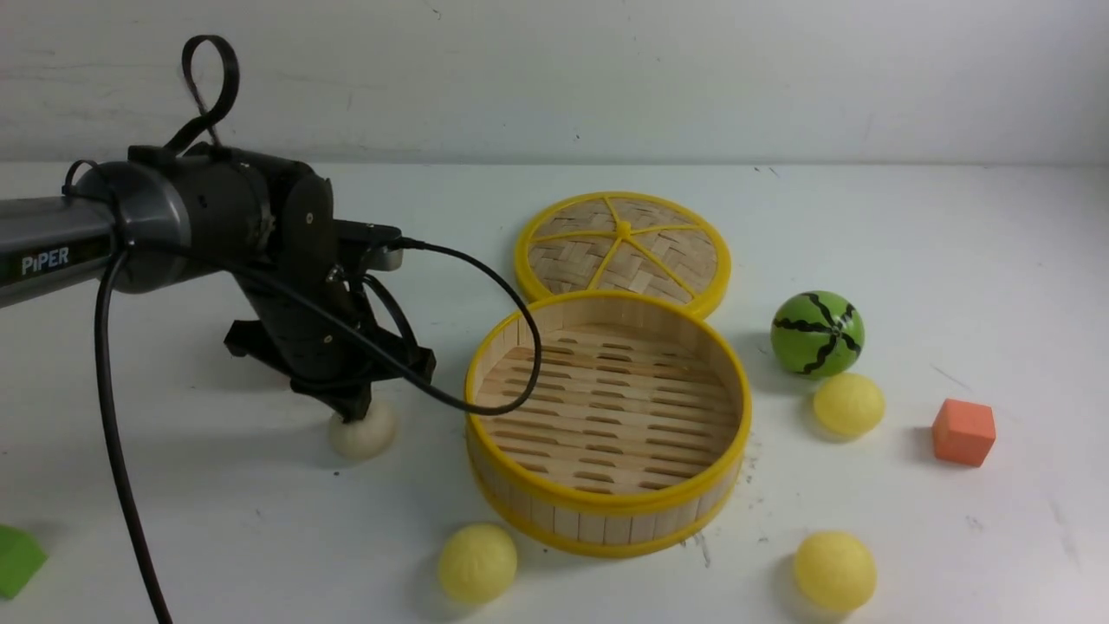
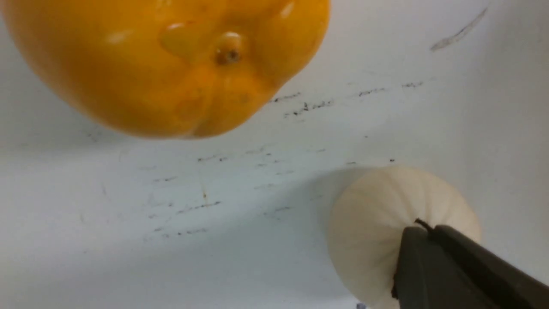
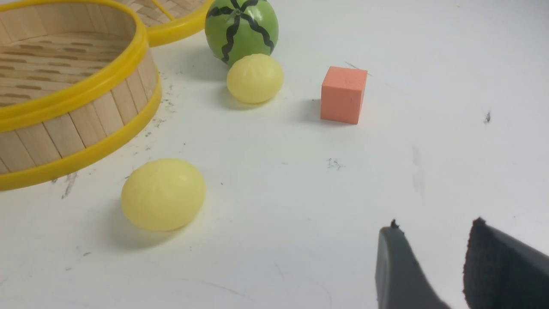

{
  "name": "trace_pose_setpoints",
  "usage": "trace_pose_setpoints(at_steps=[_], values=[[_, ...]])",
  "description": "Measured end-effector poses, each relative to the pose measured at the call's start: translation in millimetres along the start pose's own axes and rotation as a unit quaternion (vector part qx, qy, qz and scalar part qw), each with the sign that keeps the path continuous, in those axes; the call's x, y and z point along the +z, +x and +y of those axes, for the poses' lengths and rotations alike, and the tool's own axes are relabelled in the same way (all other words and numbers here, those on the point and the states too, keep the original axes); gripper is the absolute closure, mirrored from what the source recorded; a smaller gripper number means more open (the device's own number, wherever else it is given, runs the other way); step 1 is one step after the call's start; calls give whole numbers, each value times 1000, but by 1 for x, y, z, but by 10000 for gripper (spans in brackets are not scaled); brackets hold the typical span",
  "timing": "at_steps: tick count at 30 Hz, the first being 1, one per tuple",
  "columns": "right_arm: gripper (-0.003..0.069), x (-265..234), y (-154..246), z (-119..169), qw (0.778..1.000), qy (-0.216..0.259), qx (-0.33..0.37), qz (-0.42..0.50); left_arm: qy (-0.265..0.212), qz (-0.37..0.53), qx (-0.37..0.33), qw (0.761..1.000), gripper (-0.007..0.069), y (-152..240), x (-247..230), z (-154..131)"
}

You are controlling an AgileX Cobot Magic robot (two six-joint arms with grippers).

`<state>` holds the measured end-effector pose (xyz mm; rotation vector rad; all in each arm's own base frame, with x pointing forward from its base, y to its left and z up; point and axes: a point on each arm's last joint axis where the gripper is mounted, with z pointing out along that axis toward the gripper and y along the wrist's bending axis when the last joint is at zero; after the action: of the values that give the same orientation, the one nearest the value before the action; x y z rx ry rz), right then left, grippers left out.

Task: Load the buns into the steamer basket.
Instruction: Use the left arm to grab a steamed stuffed bun

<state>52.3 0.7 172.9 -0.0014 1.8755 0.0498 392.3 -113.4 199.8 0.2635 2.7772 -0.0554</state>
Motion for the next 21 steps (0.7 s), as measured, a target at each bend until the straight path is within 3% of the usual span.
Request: trace_pose_setpoints(at_steps=[7,14,17,21], values=[[418,0,0,0,1000,0,0,0,4,-62,6,998,638,-4,-60,-2],[418,0,0,0,1000,0,0,0,1,-34,5,999,630,-1,-51,-1],[418,0,0,0,1000,0,0,0,0,-19,5,1000,589,-1,-37,-2],[418,0,0,0,1000,0,0,0,0,-7,5,1000,437,-1,-12,-3]])
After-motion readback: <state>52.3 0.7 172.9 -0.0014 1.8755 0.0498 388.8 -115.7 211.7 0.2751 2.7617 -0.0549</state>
